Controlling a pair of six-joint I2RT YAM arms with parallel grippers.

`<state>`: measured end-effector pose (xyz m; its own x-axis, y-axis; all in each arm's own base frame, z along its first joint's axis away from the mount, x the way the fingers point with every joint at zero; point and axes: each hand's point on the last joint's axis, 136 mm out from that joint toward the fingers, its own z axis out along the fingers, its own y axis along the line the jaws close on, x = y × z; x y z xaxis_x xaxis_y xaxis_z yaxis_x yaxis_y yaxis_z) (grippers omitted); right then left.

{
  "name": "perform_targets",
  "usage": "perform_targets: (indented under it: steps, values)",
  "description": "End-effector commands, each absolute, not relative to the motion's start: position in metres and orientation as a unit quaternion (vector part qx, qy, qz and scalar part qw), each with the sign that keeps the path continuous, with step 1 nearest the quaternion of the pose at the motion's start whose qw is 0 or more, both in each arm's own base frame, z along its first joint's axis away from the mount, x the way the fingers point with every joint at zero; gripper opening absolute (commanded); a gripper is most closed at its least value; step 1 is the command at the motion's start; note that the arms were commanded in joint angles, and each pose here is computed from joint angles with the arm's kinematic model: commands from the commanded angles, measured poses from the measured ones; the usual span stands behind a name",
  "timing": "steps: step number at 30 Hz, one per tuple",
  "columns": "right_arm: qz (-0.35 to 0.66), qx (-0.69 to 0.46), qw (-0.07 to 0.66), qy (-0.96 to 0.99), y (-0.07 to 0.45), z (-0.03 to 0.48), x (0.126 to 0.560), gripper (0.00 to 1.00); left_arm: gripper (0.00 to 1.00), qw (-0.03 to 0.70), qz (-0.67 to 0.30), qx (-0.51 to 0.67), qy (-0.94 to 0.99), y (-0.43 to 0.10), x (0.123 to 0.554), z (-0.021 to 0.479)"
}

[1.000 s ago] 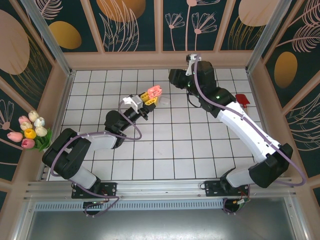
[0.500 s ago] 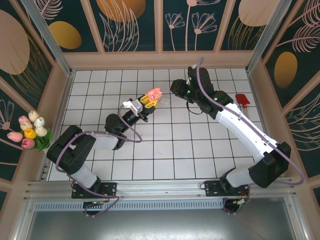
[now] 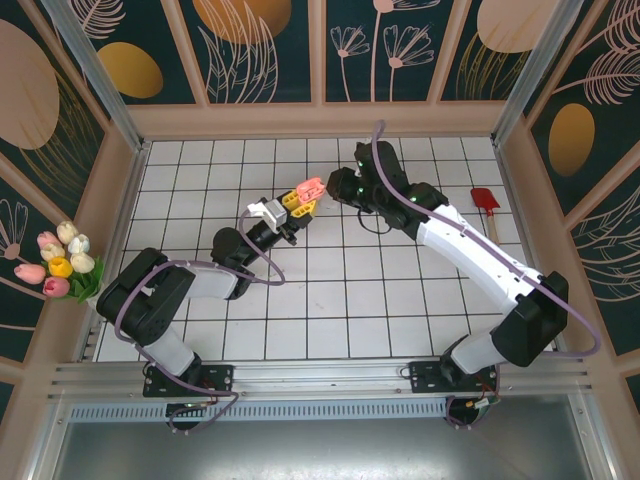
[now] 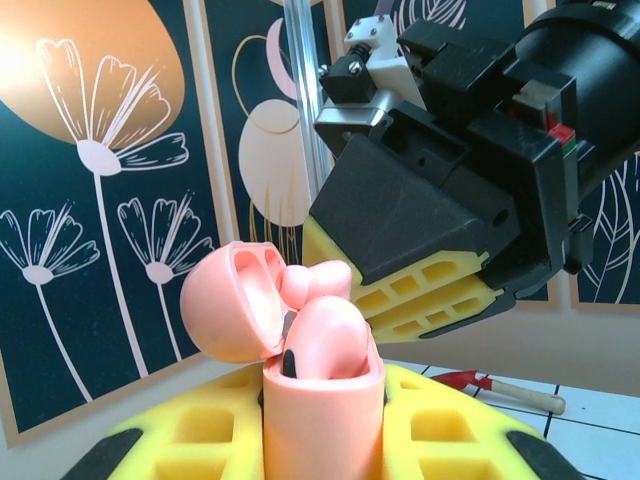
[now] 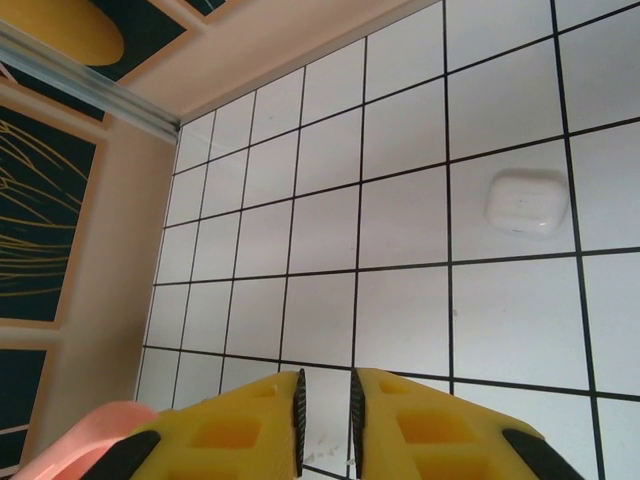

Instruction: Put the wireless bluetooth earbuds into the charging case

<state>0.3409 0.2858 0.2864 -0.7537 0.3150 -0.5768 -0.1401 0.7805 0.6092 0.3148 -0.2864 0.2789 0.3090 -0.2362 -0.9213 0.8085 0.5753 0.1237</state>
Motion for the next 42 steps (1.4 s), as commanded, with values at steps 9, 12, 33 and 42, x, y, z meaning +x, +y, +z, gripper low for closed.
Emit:
perform_targets:
  steps: [9, 12, 33, 42]
  values:
    - [0.339, 0.033, 0.358, 0.869, 0.297, 0.309, 0.337, 0.21, 0.0, 0.764, -0.362, 0.294, 0.446, -0.288, 0.311, 0.294]
    - [0.34, 0.028, 0.358, 0.869, 0.3, 0.31, 0.336, 0.21, 0.0, 0.763, -0.364, 0.294, 0.447, -0.288, 0.311, 0.294]
    - [0.351, -0.007, 0.359, 0.865, 0.32, 0.317, 0.329, 0.22, 0.0, 0.763, -0.367, 0.292, 0.445, -0.287, 0.31, 0.296]
    - [0.324, -0.036, 0.368, 0.871, 0.333, 0.318, 0.325, 0.22, 0.0, 0.764, -0.367, 0.291, 0.444, -0.287, 0.309, 0.296]
